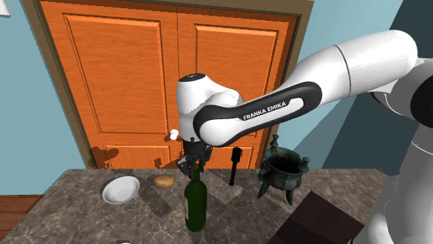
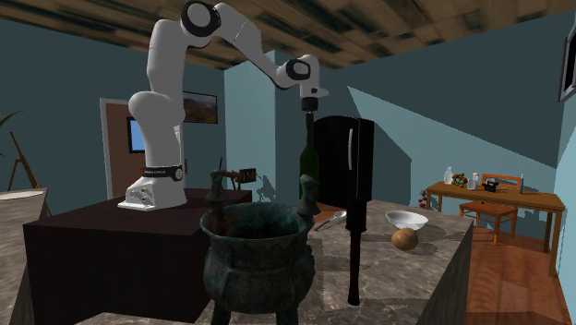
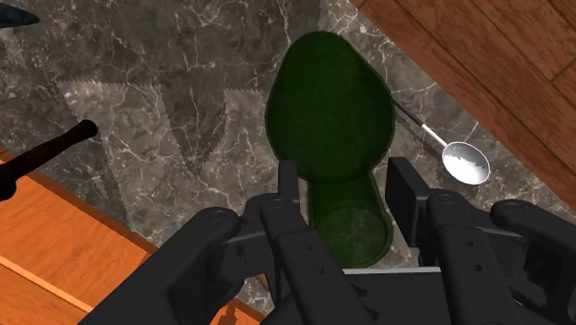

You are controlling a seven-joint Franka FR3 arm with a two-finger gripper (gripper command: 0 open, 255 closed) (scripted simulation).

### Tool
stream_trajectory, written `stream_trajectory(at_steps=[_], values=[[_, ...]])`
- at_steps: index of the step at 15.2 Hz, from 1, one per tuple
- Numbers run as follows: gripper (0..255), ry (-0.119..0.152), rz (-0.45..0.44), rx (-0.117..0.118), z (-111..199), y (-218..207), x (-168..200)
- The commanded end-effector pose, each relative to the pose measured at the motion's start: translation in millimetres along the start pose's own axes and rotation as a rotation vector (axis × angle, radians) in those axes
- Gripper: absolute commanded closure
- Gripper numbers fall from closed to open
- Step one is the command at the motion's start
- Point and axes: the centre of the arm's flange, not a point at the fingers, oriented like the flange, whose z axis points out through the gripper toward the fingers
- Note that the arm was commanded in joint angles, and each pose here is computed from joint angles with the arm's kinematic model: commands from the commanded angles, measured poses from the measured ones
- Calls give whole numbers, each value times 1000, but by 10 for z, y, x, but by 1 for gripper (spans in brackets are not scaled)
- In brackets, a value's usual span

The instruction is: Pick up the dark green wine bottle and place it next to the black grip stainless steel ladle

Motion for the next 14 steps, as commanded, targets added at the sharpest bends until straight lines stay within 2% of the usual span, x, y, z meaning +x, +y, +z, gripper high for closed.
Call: stream_trajectory(at_steps=[1,14], values=[[255,1,0,0,89,-10,0],[255,1,0,0,775,-50,-3]])
